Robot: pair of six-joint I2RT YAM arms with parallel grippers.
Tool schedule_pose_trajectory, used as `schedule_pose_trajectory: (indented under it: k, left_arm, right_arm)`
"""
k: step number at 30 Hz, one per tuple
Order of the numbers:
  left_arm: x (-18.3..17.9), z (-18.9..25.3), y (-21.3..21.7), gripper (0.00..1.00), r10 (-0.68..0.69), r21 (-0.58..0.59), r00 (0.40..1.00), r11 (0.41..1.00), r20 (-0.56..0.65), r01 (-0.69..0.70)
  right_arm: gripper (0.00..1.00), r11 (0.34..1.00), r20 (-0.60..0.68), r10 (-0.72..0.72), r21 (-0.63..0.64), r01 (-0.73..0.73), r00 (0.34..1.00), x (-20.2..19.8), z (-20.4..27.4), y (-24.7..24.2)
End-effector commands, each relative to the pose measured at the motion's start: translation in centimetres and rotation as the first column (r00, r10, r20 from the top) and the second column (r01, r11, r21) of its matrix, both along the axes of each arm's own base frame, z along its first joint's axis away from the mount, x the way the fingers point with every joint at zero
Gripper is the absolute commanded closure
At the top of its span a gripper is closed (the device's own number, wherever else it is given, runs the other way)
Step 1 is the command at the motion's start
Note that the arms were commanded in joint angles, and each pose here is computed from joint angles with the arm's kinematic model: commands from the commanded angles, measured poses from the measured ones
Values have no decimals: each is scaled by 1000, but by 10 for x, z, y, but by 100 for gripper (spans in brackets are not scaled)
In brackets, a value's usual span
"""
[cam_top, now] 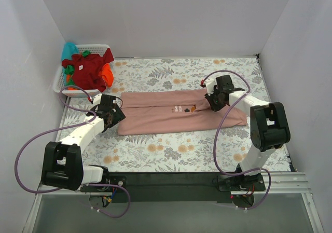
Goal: Fold and stack the t-shirts
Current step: Fold the tshirt
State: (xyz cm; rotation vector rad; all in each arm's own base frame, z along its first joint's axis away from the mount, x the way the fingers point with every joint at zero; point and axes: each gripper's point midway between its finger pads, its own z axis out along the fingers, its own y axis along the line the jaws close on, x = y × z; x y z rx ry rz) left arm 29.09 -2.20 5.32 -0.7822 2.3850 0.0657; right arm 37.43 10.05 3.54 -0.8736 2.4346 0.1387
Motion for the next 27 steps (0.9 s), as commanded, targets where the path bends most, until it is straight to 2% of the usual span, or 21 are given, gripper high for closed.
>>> schedule_pose_trajectory:
  k: [1, 2, 4, 9, 13, 18, 27]
  left_arm:
    - [5, 5, -1, 20, -11, 11, 1000, 1000, 25, 11]
    - [5, 5, -1, 20, -11, 11, 1000, 1000, 25, 11]
    - [5, 5, -1, 20, -11, 11, 1000, 1000, 23, 11]
    - [4, 5, -1, 20, -13, 9, 1000, 1000, 21, 12]
    - [5, 5, -1, 20, -14, 9, 1000, 1000, 22, 14]
    - [5, 5, -1, 20, -15, 8, 1000, 1000, 22, 14]
    - [4, 3, -3, 20, -23, 3, 1000, 1000, 12, 23]
  right_arm:
    - [79, 1000, 35, 19, 7, -19, 999, 11, 12, 8]
    - [88, 1000, 36, 24, 7, -24, 999, 10, 12, 9]
    - [98, 1000, 47, 12, 2, -12, 999, 10, 16, 9]
    - [99, 999, 71, -19, -41, 22, 997, 0, 24, 12]
    - [99, 981, 103, -112, -144, 127, 988, -6, 26, -6]
    - [99, 963, 127, -195, -163, 214, 973, -13, 33, -11]
    - [99, 938, 33, -250, -238, 251, 968, -35, 20, 0]
